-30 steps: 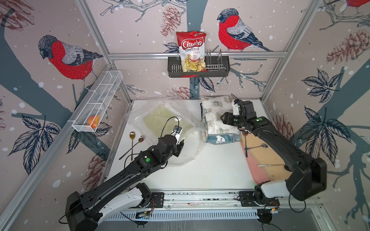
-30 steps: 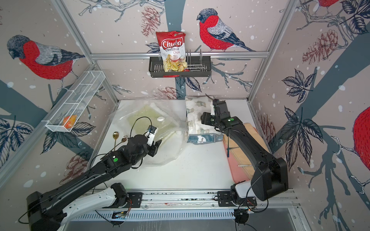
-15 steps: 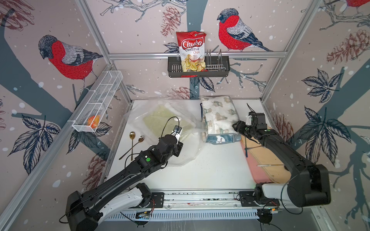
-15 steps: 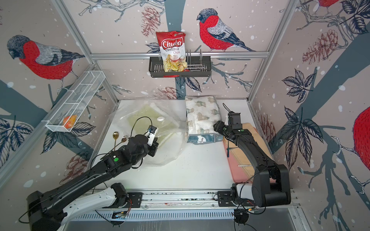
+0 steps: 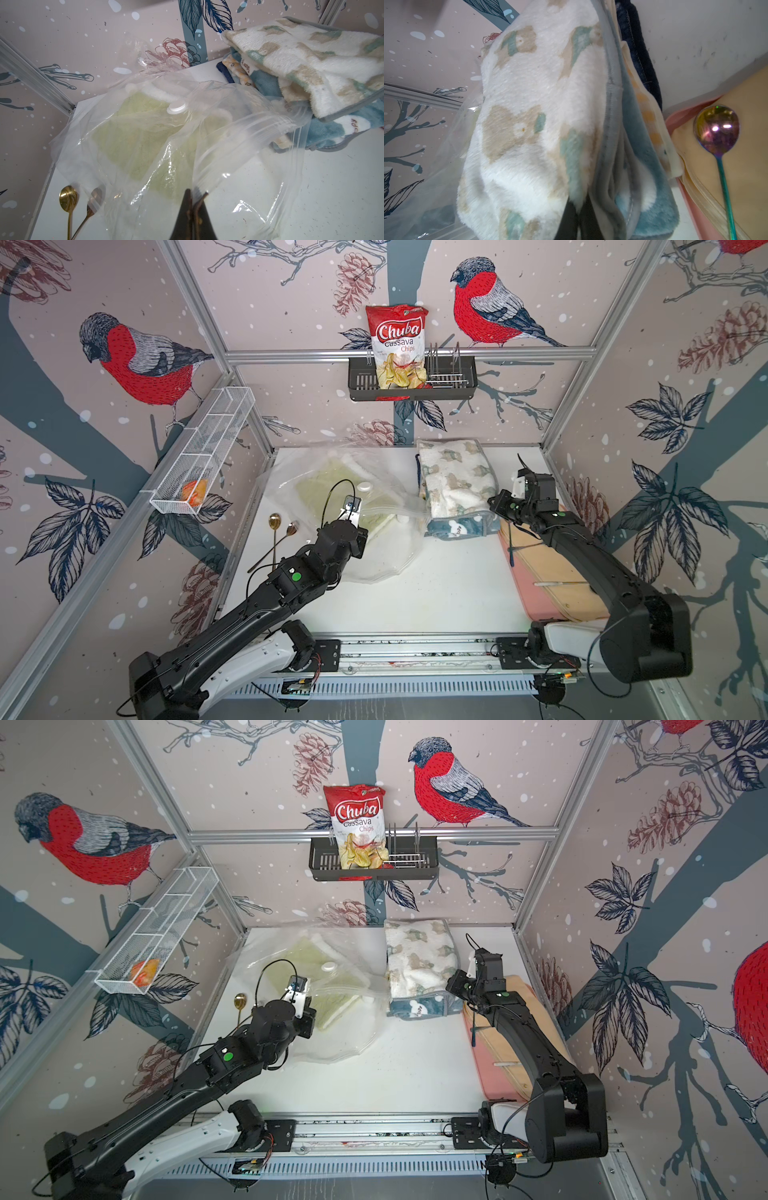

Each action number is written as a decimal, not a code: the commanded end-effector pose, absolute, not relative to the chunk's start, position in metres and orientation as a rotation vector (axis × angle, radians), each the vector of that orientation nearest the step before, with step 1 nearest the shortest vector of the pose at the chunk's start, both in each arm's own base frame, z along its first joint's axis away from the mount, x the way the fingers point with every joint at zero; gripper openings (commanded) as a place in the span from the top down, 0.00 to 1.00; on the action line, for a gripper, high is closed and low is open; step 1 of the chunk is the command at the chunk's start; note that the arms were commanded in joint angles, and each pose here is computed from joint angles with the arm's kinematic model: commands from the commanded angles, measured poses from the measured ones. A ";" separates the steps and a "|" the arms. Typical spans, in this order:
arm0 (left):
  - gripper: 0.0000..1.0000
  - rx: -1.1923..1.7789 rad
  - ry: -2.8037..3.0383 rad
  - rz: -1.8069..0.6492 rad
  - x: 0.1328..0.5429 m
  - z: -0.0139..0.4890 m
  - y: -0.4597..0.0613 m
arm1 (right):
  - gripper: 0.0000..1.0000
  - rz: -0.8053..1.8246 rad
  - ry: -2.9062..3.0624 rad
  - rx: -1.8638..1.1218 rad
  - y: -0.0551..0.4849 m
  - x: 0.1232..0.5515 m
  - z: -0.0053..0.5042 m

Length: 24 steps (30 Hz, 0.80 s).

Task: Take the blanket out of the vacuum bag
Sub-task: Place the blanket at the center of the board.

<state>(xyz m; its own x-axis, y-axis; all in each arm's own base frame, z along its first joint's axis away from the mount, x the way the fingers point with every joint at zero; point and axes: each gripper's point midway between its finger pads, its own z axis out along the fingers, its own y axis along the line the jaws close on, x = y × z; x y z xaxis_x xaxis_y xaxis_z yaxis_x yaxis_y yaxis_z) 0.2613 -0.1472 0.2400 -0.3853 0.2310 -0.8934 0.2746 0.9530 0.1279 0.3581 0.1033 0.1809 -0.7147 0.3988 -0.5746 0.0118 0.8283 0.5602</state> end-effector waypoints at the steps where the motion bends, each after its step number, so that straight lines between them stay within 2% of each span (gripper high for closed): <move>1: 1.00 0.329 1.971 -0.043 0.265 0.244 -0.145 | 1.00 0.674 2.271 0.320 0.099 0.353 0.185; 8: 1.00 0.314 1.960 -0.042 0.265 0.248 -0.142 | 0.98 0.674 2.268 0.341 0.100 0.336 0.181; 9: 1.00 0.311 1.959 -0.041 0.265 0.248 -0.142 | 0.83 0.672 2.273 0.348 0.099 0.336 0.176; 10: 1.00 0.307 1.958 -0.039 0.265 0.248 -0.141 | 0.60 0.681 2.288 0.340 0.102 0.337 0.171; 11: 1.00 0.305 1.959 -0.036 0.265 0.248 -0.140 | 0.52 0.678 2.307 0.335 0.102 0.337 0.169; 14: 1.00 0.289 1.958 -0.019 0.266 0.249 -0.137 | 0.44 0.582 2.310 0.324 0.098 0.339 0.179; 17: 1.00 0.267 1.957 0.005 0.267 0.249 -0.132 | 0.38 0.452 2.236 0.276 0.105 0.339 0.210; 19: 1.00 0.259 1.959 0.013 0.268 0.249 -0.130 | 0.35 0.365 2.224 0.198 0.126 0.336 0.226; 24: 1.00 0.262 1.960 0.000 0.268 0.249 -0.131 | 0.28 0.202 2.262 0.006 0.184 0.343 0.221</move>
